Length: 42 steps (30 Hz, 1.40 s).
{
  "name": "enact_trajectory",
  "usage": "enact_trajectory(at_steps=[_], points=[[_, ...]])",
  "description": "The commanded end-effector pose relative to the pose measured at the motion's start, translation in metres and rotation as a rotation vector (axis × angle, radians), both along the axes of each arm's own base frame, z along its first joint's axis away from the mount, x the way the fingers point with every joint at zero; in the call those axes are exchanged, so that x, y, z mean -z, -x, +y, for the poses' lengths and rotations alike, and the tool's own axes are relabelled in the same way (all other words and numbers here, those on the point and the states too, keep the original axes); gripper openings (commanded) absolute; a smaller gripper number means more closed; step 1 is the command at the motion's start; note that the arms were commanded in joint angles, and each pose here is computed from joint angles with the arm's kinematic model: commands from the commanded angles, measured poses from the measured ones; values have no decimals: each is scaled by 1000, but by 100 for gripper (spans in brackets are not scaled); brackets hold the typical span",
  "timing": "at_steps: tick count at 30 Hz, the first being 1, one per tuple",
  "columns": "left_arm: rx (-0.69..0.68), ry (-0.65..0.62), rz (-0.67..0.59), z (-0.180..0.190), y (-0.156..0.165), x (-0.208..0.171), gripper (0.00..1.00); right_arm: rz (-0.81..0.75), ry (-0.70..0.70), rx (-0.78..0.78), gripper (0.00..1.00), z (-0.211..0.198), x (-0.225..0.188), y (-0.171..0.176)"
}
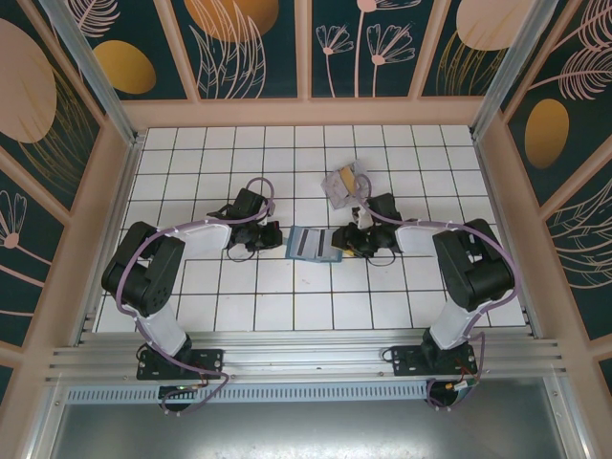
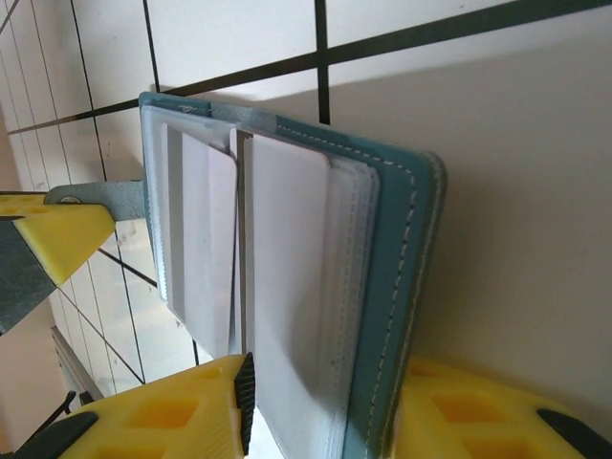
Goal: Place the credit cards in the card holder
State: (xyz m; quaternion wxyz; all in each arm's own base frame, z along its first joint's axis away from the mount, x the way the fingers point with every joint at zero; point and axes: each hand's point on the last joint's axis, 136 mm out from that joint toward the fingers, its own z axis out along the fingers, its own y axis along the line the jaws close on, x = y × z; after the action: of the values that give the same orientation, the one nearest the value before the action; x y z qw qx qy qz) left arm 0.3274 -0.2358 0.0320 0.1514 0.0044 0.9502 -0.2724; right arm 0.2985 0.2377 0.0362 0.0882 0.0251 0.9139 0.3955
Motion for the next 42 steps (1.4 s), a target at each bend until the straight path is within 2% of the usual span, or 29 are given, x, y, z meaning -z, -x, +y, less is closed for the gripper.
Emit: enact_trajectory(at_steps=[1, 14, 32, 42], points=[[19, 31, -22, -6, 2, -10, 0, -68, -55, -22, 40, 12, -31, -6], [18, 34, -25, -6, 1, -10, 0, -141, 24, -95, 40, 43, -55, -15], [23, 30, -35, -6, 0, -11, 0, -70, 32, -221, 40, 88, -13, -16], [30, 35, -38, -9, -2, -13, 0, -71, 4, -275, 40, 113, -15, -15]])
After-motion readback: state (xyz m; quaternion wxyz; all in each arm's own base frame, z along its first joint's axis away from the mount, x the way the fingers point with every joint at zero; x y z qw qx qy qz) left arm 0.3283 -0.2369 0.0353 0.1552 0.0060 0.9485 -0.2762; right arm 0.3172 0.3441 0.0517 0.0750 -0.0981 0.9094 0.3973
